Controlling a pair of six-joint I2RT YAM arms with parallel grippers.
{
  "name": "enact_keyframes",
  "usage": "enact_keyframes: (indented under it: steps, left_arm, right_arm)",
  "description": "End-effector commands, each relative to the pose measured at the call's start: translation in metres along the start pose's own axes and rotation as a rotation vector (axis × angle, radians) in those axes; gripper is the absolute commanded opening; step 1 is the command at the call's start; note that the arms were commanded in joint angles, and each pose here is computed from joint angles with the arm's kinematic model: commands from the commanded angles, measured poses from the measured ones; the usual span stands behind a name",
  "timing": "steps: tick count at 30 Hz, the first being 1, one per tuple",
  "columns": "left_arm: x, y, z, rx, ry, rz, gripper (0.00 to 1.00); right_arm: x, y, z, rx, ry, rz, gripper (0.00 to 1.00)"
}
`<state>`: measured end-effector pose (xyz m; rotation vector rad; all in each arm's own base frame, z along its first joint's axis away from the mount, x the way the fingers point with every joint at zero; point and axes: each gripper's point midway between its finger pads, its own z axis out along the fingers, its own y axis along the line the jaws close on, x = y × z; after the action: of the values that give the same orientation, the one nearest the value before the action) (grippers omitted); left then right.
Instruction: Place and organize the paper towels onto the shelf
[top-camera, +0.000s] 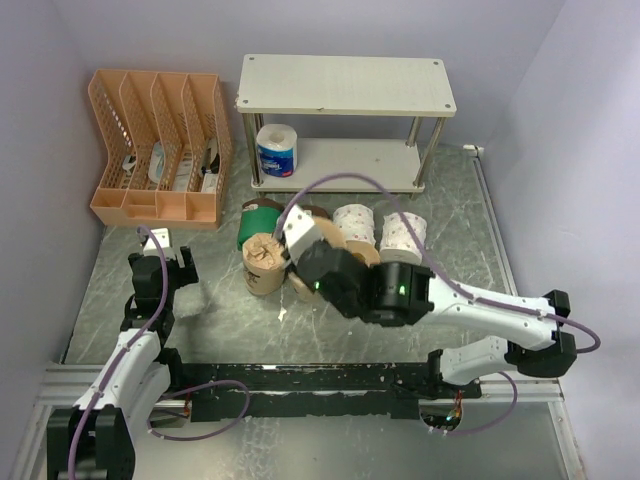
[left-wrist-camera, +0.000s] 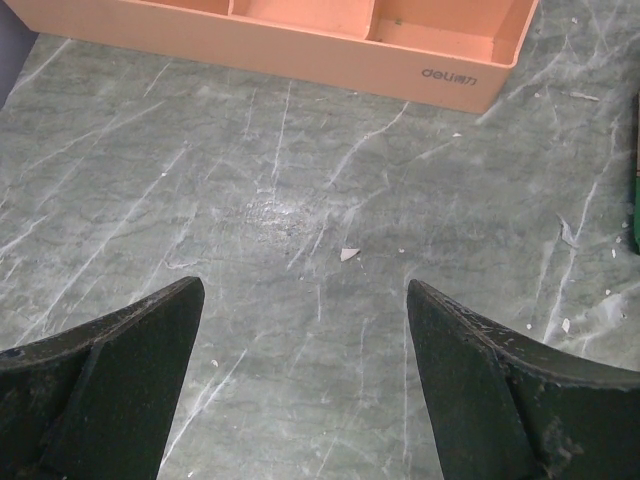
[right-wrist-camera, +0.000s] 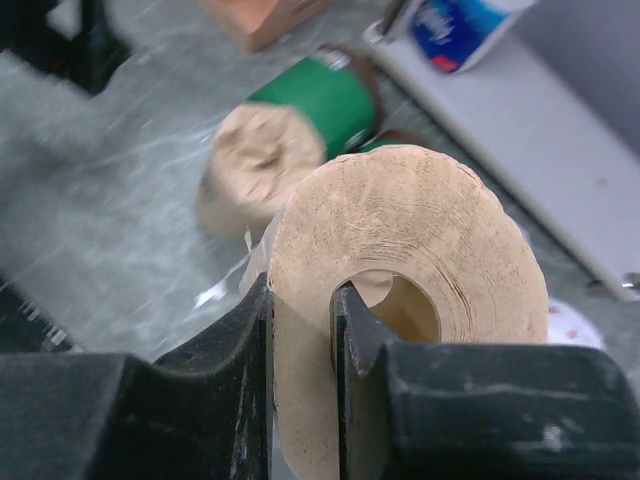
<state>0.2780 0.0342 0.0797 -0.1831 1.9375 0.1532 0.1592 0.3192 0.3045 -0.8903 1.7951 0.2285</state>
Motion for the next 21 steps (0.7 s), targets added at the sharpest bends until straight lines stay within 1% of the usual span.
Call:
enact_keyframes:
  steps: [1,2,5,6,8,10,17,19,21]
  left_arm:
    - [-0.008,-0.001,0.0,0.006,-0.031,-0.012,0.94]
    - [-0.007,-0.001,0.0,0.007,-0.03,-0.009,0.94]
    - [-0.007,-0.003,0.0,0.012,-0.032,-0.004,0.94]
    - [-0.007,-0.003,0.0,0.012,-0.033,-0.004,0.94]
    - [-0.007,-0.003,0.0,0.011,-0.031,-0.002,0.94]
    - [-0.007,-0.002,0.0,0.004,-0.03,-0.006,0.94]
    - [-0.007,-0.001,0.001,0.0,-0.029,-0.008,0.94]
    - [-0.006,-0.003,0.002,0.005,-0.03,-0.007,0.94]
    - [-0.005,-0.003,0.002,0.008,-0.027,-0.005,0.94]
  right_arm:
    - [-0.043,-0.075,0.026,0.195,-0.087,-0.074,0.0]
    - [-0.051,-0.092,0.038,0.231,-0.113,-0.07,0.0]
    - [-0.048,-0.149,0.079,0.317,-0.112,-0.051,0.0]
    - [-0.048,-0.162,0.092,0.32,-0.118,-0.04,0.0]
    - [-0.057,-0.175,0.115,0.287,-0.163,-0.026,0.0]
    - [-0.057,-0.191,0.139,0.288,-0.176,-0.022,0.0]
    - [-0.025,-0.226,0.225,0.3,-0.172,-0.025,0.0]
    - [-0.017,-0.232,0.243,0.303,-0.177,-0.023,0.0]
    - [-0.016,-0.235,0.256,0.307,-0.21,-0.022,0.0]
